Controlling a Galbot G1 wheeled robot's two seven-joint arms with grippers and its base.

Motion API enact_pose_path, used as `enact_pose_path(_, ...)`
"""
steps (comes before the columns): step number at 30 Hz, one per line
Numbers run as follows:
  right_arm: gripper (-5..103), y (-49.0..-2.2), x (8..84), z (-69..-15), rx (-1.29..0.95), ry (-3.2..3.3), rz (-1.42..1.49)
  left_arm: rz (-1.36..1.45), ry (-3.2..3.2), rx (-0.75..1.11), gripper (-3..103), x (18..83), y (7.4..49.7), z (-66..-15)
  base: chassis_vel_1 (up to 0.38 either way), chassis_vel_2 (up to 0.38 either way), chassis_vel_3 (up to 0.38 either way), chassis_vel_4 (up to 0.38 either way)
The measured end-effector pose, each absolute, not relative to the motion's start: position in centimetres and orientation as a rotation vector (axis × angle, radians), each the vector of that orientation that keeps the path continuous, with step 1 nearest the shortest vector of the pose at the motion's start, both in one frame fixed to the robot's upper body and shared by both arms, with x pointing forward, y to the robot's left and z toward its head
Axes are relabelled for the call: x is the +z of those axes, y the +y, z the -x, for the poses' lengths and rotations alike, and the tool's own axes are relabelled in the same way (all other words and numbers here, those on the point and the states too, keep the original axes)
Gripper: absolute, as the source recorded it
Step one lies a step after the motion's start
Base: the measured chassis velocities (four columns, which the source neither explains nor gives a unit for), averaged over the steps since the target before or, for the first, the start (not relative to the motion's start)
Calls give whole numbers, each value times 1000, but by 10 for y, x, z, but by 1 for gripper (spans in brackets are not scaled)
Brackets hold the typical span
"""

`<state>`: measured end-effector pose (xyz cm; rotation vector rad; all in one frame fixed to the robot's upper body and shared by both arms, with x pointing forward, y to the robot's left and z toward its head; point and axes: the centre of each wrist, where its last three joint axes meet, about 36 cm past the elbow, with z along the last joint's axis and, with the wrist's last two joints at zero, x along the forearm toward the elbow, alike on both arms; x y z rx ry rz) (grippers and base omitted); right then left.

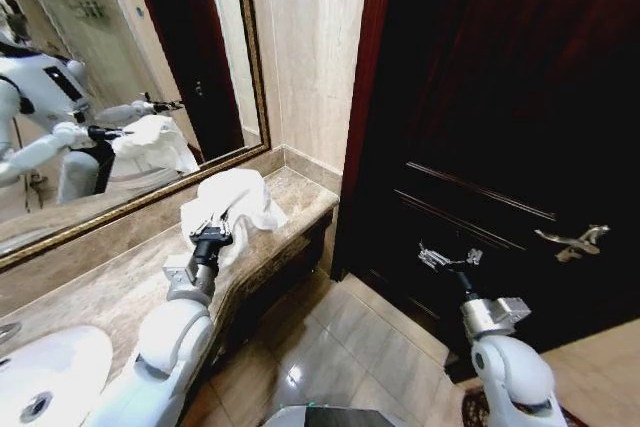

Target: Discard the used towel into the hamper.

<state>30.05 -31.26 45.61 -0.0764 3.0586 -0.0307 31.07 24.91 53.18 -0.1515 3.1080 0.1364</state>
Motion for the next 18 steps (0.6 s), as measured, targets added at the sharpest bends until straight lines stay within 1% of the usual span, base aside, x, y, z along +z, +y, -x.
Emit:
enact_pose_path(7, 100, -313, 457, -300, -33, 3055, 90, 161, 3102, 164, 6, 528, 249, -307, 68, -75, -61, 66)
enact_pose_path(18, 100, -313, 453, -302, -26, 3055, 108, 164, 3092, 173, 6, 526, 249, -304, 29, -70, -64, 28)
